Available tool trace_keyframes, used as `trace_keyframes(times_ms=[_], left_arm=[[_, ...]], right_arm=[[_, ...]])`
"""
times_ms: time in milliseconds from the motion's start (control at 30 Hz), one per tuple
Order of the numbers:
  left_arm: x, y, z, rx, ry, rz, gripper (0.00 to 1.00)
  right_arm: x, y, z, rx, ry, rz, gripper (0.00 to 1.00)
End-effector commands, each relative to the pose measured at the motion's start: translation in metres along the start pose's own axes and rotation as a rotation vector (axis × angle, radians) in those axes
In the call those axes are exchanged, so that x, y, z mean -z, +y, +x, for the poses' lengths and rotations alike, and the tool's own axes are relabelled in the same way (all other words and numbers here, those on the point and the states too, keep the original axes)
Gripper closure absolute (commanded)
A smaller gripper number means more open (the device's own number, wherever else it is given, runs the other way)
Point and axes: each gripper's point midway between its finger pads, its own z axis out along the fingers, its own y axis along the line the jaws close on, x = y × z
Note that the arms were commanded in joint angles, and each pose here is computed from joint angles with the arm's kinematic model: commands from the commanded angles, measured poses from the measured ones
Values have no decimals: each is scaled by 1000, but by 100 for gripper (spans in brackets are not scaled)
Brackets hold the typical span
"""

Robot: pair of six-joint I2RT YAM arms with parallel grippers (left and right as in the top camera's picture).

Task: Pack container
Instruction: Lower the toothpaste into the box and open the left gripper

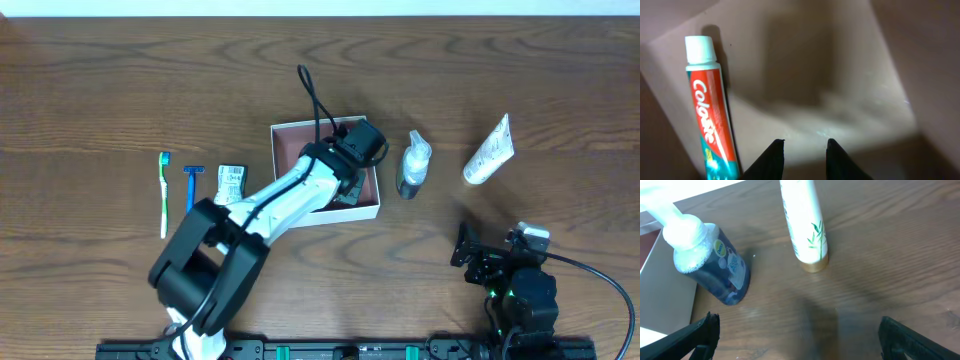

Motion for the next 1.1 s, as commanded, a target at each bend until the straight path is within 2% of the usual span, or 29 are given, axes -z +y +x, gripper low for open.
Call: trace_keyframes(times_ms=[0, 567, 1067], left_arm=[[-16, 14, 7, -1, 23, -71, 71], [-27, 55, 1, -19, 1, -262, 72], [-22, 70, -5, -22, -34, -355, 72]], right_arm=[[0, -3, -1, -12, -8, 12, 1], [0, -3, -1, -12, -8, 12, 1], [0, -3, -1, -12, -8, 12, 1]])
